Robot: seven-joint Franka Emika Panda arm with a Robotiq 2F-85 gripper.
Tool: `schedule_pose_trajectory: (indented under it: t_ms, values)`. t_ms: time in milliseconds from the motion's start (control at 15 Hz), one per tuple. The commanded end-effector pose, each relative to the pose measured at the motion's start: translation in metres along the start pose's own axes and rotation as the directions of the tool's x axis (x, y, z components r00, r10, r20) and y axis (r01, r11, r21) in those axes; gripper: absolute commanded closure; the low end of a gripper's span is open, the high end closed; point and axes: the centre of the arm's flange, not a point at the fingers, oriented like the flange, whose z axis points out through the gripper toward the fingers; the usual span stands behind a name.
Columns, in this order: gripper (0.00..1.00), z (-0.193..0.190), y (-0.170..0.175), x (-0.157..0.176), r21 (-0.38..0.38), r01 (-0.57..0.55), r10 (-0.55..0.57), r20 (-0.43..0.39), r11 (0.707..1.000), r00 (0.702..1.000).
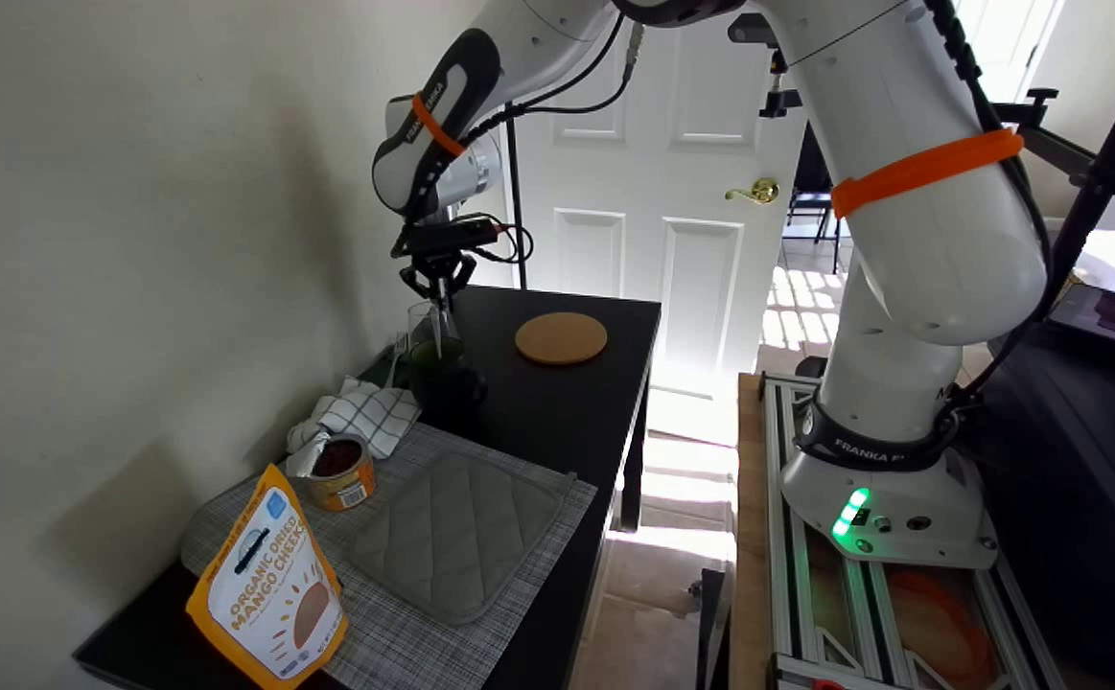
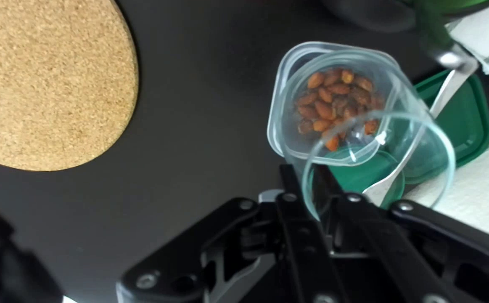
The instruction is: Move the glass cup the left and put it on the pot holder
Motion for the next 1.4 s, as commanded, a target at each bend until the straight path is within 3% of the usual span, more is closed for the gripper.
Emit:
schedule_pose_trajectory:
  t_ms: [0, 200, 467, 867, 1133, 1200, 1333]
  values:
    - [1.0, 0.004, -0.01, 0.007, 0.007, 0.007, -0.007, 0.019, 1.0, 1.0]
    - [0.99, -0.013, -0.011, -0.004, -0.015, 0.023, -0.022, 0.064, 1.0, 0.998]
    - [0.99, -0.041, -0.009, -0.025, -0.084, 0.034, -0.028, 0.061, 0.996, 0.998]
    - [0.99, -0.092, 0.006, -0.04, -0.195, -0.037, 0.027, -0.052, 0.98, 0.998]
    - [0.99, -0.136, 0.012, -0.041, -0.313, -0.139, 0.077, -0.202, 0.94, 0.976]
    - [0.99, -0.147, 0.012, -0.04, -0.332, -0.14, 0.069, -0.218, 0.933, 0.973]
    - [0.99, -0.169, 0.008, -0.041, -0.339, -0.098, 0.045, -0.159, 0.936, 0.986]
